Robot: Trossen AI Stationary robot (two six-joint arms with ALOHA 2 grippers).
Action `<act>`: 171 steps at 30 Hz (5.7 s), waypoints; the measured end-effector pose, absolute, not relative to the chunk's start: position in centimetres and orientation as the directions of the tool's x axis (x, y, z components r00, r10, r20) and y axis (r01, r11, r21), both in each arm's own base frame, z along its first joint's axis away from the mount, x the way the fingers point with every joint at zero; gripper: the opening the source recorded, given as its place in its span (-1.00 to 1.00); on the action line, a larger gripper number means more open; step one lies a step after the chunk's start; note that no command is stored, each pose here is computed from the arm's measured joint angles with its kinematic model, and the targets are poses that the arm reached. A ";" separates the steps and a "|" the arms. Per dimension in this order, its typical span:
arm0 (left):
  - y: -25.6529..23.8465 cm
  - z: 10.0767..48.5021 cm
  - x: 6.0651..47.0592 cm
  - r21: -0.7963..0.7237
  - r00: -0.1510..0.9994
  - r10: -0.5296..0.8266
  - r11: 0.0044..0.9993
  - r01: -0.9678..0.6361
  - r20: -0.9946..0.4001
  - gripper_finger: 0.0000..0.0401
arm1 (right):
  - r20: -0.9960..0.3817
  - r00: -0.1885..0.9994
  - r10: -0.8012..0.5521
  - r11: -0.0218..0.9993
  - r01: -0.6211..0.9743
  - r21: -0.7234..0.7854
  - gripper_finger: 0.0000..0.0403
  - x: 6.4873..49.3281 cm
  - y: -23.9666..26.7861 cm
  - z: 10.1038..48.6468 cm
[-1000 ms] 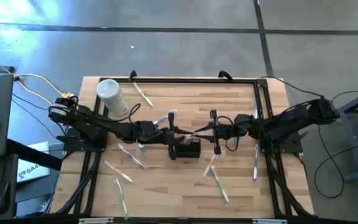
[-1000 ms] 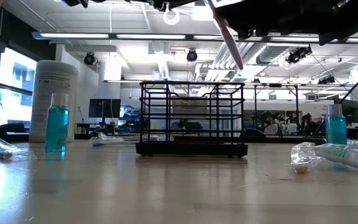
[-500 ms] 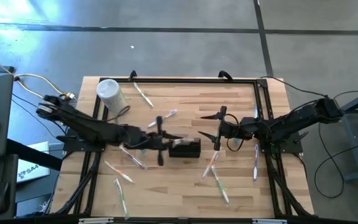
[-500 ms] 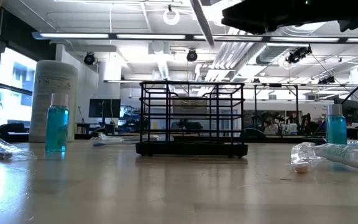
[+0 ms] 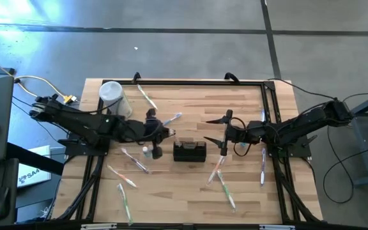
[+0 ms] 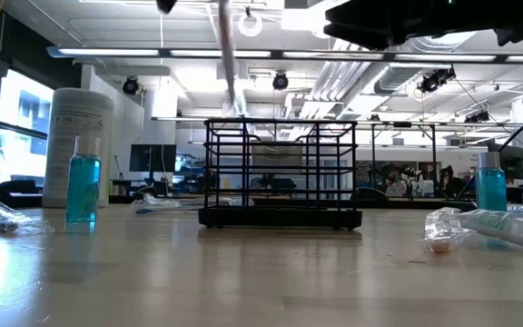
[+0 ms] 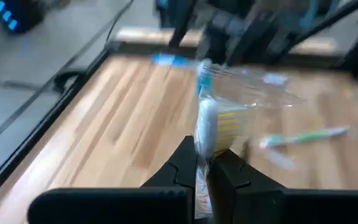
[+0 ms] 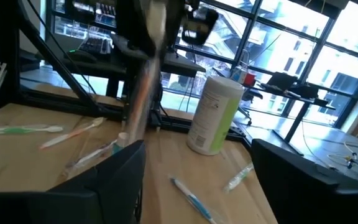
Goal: Pick & Place toothbrushing station
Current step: Put the top orange toothbrush into the mesh organizer, then put the left blue mouthwash bottle into the mesh organizer
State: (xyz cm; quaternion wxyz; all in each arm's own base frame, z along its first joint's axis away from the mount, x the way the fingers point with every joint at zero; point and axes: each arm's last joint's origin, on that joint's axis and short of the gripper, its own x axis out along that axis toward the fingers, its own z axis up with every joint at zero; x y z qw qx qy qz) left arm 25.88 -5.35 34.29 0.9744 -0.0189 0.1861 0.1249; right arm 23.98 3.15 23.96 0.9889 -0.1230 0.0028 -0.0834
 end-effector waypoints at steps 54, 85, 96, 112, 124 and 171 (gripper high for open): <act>-3.9 24.5 30.1 -0.127 0.850 0.245 0.932 -0.339 -0.467 -0.95 | -0.034 0.998 -0.055 0.970 0.045 -0.238 0.40 24.0 3.5 23.5; -3.8 23.7 29.9 -0.094 0.813 0.260 0.929 -0.357 -0.521 -0.69 | -0.026 0.998 -0.054 0.971 0.047 -0.236 0.40 24.0 3.5 23.6; -3.8 23.9 30.0 -0.103 0.822 0.258 0.929 -0.355 -0.507 -0.48 | -0.027 0.998 -0.055 0.971 0.047 -0.236 0.40 24.0 3.5 23.6; -3.8 24.3 30.2 -0.108 0.845 0.255 0.934 -0.342 -0.470 0.32 | -0.038 0.998 -0.055 0.970 0.044 -0.239 0.40 24.0 3.5 23.4; -3.9 27.2 30.6 -0.048 0.813 0.255 0.944 -0.327 -0.523 0.36 | -0.048 0.997 -0.055 0.970 0.042 -0.241 0.40 24.0 3.5 23.3; -3.9 27.0 24.2 -0.089 0.124 0.032 0.519 -0.850 -0.992 0.36 | -0.097 0.994 -0.056 0.968 0.030 -0.248 0.40 24.0 3.5 22.9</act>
